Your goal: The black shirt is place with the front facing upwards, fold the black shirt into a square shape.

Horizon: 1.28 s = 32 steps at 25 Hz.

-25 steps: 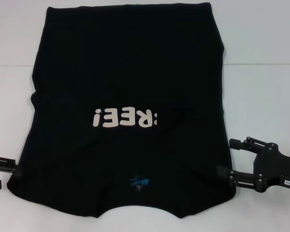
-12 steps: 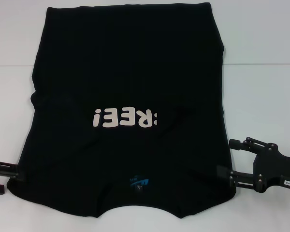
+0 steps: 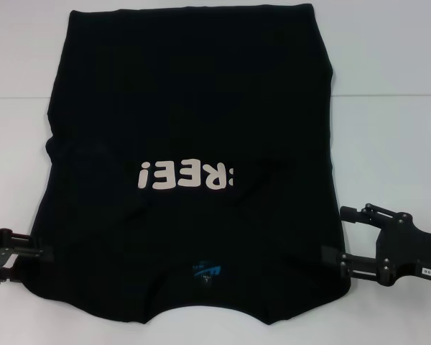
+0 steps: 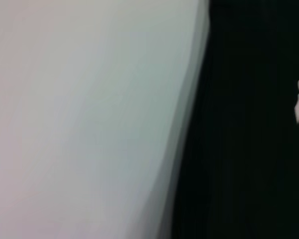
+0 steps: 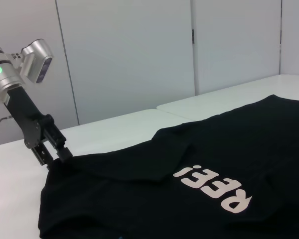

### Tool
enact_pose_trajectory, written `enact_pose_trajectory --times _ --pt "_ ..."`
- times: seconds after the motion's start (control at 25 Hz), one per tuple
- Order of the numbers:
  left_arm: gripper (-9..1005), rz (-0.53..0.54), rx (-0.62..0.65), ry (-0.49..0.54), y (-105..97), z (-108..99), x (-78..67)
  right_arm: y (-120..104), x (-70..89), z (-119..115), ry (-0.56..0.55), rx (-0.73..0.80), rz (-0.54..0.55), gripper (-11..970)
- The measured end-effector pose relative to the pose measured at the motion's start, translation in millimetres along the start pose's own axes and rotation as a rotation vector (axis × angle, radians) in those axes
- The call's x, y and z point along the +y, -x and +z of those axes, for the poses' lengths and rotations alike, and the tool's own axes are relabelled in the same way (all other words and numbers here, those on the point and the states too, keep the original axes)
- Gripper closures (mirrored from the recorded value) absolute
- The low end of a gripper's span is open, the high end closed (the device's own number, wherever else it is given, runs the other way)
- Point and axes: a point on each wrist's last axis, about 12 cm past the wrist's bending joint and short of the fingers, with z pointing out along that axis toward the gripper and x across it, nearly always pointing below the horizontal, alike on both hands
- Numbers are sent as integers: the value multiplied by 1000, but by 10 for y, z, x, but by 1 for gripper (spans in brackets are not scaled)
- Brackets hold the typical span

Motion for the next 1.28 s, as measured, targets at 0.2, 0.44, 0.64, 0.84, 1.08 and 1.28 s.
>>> enact_pose_trajectory --times 0.2,0.44,0.64,0.84,1.08,1.28 --pt "261 8 6 -1 -4 15 -8 7 6 2 7 -4 0 97" --pt "260 47 9 3 -6 14 -24 17 6 6 11 -7 -1 97" --pt "385 56 3 17 2 14 -11 33 7 -7 15 -20 0 98" --pt "579 70 16 59 2 29 12 37 8 -11 18 -24 0 98" --pt "847 71 17 67 13 25 14 33 17 -21 19 -25 1 99" --pt "963 71 0 57 32 18 8 51 -8 -35 20 -20 34 100"
